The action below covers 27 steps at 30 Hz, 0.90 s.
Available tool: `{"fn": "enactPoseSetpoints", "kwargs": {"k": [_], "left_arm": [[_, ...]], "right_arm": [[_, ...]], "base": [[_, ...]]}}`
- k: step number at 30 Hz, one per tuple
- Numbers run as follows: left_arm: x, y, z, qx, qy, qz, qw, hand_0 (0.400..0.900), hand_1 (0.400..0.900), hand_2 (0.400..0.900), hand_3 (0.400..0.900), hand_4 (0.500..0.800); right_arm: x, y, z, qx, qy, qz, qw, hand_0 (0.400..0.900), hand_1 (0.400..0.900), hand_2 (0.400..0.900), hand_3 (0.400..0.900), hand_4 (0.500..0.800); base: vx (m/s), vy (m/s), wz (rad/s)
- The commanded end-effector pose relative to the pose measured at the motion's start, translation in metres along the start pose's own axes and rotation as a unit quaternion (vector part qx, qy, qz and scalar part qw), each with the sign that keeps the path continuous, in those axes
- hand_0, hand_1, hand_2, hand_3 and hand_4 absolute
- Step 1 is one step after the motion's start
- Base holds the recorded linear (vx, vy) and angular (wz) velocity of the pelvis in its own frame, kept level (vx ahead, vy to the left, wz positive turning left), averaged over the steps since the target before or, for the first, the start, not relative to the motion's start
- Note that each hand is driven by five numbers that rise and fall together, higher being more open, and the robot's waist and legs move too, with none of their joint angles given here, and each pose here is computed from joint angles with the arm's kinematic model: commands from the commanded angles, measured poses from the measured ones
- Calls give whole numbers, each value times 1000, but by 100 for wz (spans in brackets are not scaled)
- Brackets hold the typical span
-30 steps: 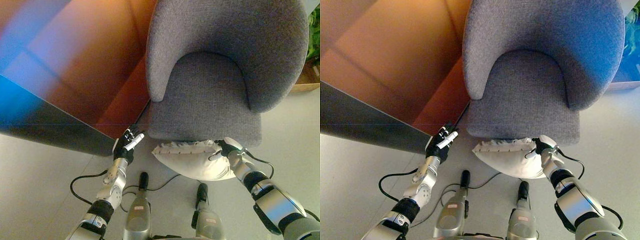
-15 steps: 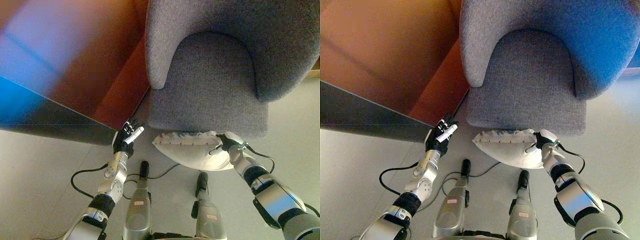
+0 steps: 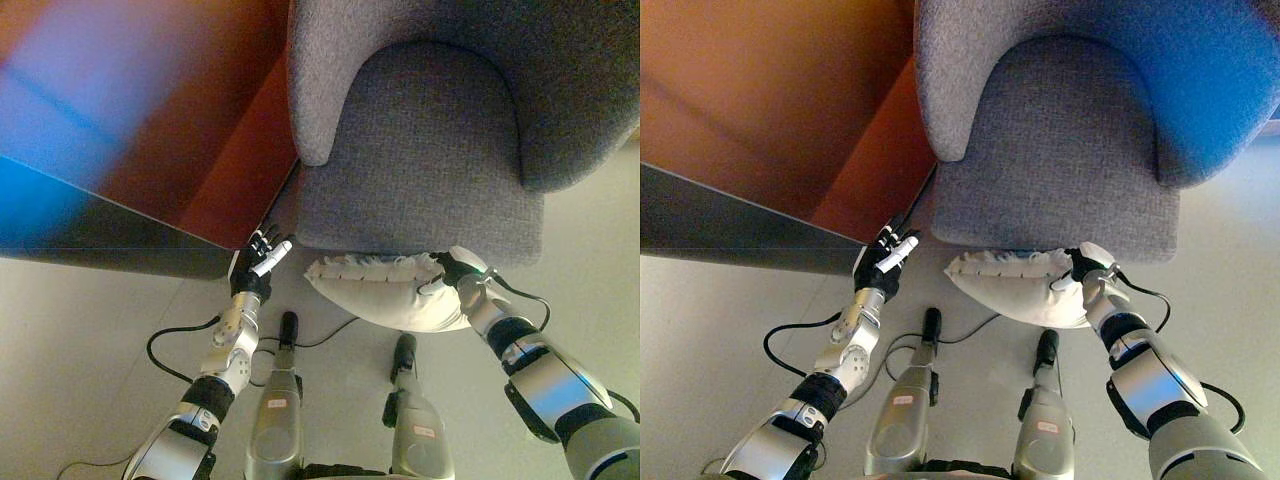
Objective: Pick up the pillow and put it on the sofa.
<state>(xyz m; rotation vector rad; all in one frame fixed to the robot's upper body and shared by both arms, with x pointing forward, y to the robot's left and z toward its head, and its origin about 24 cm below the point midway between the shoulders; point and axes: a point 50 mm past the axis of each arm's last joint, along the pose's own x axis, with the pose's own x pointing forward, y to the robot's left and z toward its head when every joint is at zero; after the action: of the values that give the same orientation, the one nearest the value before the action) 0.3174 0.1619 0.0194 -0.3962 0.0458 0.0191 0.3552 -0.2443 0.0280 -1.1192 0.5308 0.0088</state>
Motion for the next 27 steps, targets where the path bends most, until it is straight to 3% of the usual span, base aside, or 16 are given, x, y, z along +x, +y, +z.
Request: {"fn": "enactPoseSetpoints", "kwargs": {"k": [1,10,12,13,14,27], "left_arm": [[18,-24,51,8,-115,-57,992,900,900,900,900,800],[19,-26,56,7,-127,-60,990,900,900,900,900,800],[20,-27,57,6,-129,-61,990,900,900,900,900,800],[20,-28,57,6,-129,-61,990,900,900,900,900,800],[20,-28,58,5,-130,-61,990,900,900,900,900,800],[21,-31,61,3,-139,-65,988,900,900,900,900,800]], "right_arm": [[2,-64,16,-20,-19,-91,995,900,900,900,900,800],[3,-66,15,-27,-9,-81,996,900,900,900,900,800],[3,-67,15,-29,-8,-79,996,745,745,745,745,707],[3,-67,15,-30,-7,-80,996,484,484,484,484,551],[3,-68,16,-30,-8,-81,996,400,400,400,400,500],[2,-72,18,-32,-12,-89,995,400,400,400,400,500]], "base": [[0,0,0],[0,0,0],[0,0,0],[0,0,0],[0,0,0],[0,0,0]]}}
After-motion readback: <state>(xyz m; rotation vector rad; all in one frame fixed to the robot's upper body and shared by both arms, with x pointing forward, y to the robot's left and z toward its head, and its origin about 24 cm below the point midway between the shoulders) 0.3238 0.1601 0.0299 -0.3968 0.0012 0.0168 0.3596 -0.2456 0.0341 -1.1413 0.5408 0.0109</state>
